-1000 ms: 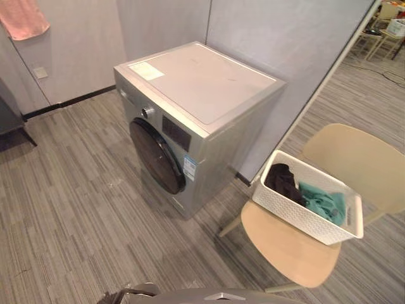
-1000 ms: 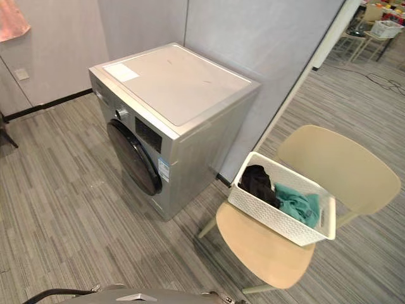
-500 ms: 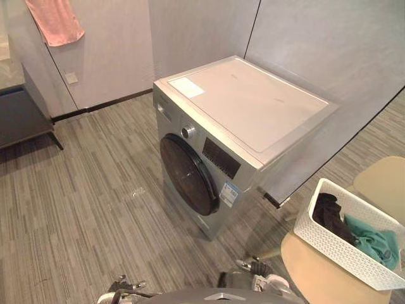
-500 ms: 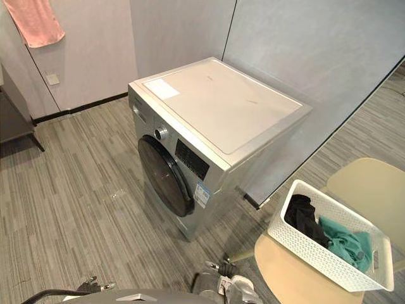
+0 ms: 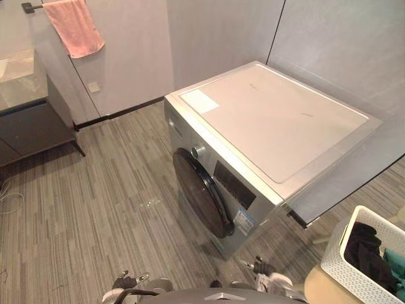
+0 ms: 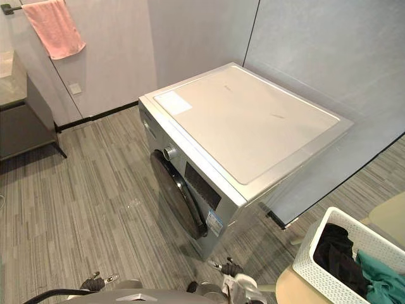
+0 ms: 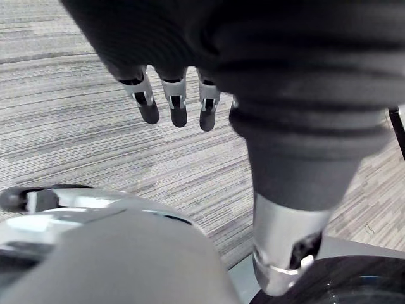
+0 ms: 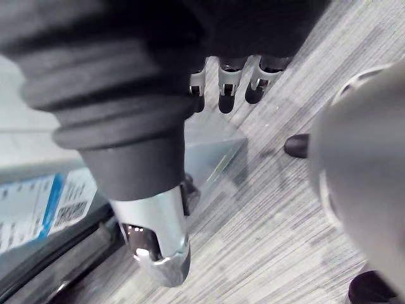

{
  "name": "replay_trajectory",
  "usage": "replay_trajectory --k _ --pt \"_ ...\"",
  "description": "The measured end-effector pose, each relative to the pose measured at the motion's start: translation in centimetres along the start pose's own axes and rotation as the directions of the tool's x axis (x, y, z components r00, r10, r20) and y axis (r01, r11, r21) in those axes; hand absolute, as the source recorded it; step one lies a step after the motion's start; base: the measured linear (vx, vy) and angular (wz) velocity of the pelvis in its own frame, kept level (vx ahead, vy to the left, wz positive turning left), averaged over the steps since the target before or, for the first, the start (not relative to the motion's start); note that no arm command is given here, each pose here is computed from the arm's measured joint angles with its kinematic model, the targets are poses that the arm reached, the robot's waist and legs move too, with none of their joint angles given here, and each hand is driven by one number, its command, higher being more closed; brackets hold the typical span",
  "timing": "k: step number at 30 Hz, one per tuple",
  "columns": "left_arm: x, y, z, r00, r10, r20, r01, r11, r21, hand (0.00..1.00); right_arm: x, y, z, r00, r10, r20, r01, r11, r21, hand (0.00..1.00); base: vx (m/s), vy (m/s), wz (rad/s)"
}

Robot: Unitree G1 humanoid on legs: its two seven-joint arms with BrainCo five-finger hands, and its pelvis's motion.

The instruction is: Pick up the laundry basket with both hands and put the clothes into the washing machine.

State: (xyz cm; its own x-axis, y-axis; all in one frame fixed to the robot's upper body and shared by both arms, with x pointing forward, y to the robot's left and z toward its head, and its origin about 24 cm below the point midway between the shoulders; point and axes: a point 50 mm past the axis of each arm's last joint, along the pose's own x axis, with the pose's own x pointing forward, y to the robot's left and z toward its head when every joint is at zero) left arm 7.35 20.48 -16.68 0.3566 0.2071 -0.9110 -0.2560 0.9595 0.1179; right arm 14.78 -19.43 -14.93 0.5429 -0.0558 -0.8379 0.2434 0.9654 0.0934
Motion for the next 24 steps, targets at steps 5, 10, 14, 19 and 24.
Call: replay_trajectory --k 5,10,14,19,24 --pt "-0.2 -0.3 -1.2 0.999 0.014 -0.034 -0.014 1.0 -0.011 0.0 0.2 3.4 2.2 0.987 0.141 0.08 -0.124 0.976 -0.181 0.0 0.06 0.24 -0.46" --pt "-0.1 0.8 -0.6 0.999 0.037 -0.018 -0.037 0.999 0.032 0.0 -1.0 6.4 3.7 0.944 0.259 0.203 -0.215 0.952 -0.218 0.0 0.05 0.18 -0.12" --pt "-0.1 0.6 -0.3 1.0 0.027 -0.008 -0.026 0.998 0.055 0.0 -2.6 6.8 6.2 0.888 0.312 0.339 -0.219 0.933 -0.287 0.0 0.01 0.099 -0.07" --pt "0.0 0.4 -0.1 1.0 0.02 0.001 -0.02 0.998 0.066 0.0 -5.4 6.5 8.7 0.794 0.351 0.496 -0.195 0.921 -0.338 0.0 -0.04 -0.012 -0.16" --pt "-0.1 0.5 -0.3 1.0 0.02 -0.004 -0.019 0.994 0.105 0.0 -7.5 5.9 9.7 0.712 0.421 0.561 -0.258 0.901 -0.349 0.0 -0.07 -0.044 -0.18"
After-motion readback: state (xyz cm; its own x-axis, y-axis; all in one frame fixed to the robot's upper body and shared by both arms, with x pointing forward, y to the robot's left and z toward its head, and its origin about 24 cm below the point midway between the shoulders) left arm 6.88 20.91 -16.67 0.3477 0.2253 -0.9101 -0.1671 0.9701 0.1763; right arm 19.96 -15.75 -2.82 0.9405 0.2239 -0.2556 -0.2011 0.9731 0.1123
